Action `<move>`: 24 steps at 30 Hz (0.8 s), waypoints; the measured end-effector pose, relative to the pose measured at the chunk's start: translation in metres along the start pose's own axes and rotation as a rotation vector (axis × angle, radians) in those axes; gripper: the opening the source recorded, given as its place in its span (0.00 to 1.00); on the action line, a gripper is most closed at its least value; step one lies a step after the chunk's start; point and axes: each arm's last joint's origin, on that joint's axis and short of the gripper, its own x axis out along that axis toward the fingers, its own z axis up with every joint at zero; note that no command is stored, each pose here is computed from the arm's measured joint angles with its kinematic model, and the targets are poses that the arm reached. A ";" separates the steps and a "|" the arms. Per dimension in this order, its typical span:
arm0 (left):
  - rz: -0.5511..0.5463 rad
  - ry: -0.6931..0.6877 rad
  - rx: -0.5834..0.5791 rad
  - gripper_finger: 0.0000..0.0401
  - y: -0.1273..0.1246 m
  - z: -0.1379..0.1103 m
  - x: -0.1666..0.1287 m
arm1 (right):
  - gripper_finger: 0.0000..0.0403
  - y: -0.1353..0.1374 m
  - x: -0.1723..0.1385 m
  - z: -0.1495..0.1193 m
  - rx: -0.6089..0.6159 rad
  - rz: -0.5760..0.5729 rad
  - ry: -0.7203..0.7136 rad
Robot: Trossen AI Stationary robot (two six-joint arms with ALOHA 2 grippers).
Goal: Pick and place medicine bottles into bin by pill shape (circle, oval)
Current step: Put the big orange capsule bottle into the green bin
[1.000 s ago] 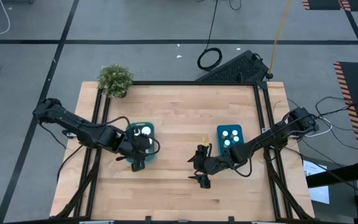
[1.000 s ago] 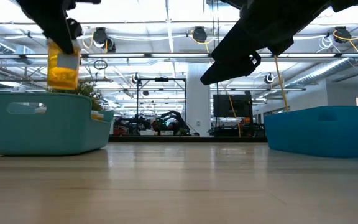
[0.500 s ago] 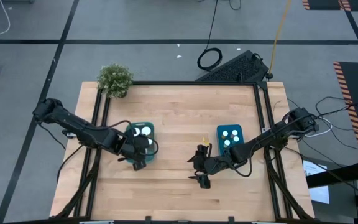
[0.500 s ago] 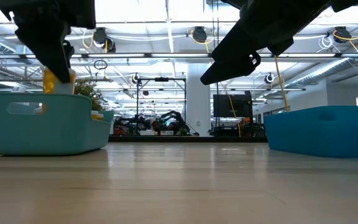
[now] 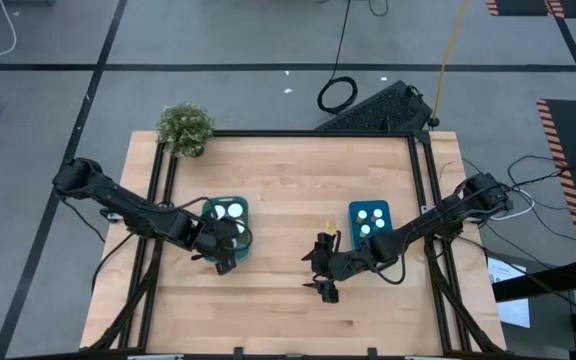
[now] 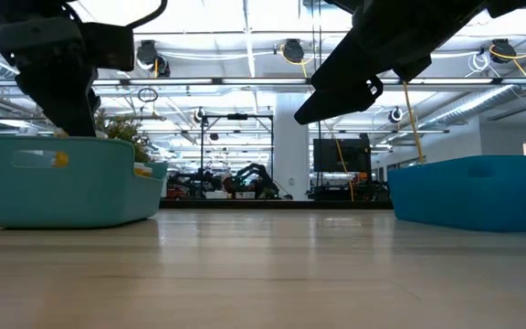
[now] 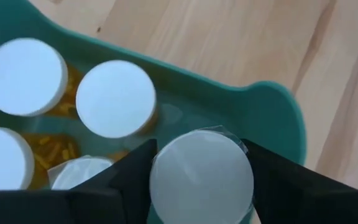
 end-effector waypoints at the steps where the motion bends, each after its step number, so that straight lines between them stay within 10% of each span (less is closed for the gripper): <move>1: 0.000 0.001 -0.005 0.56 0.001 -0.001 0.001 | 0.83 0.000 0.000 0.000 0.000 0.000 0.000; 24: -0.025 -0.032 0.007 0.50 0.000 0.003 -0.004 | 0.83 0.000 0.000 0.000 -0.006 0.000 0.000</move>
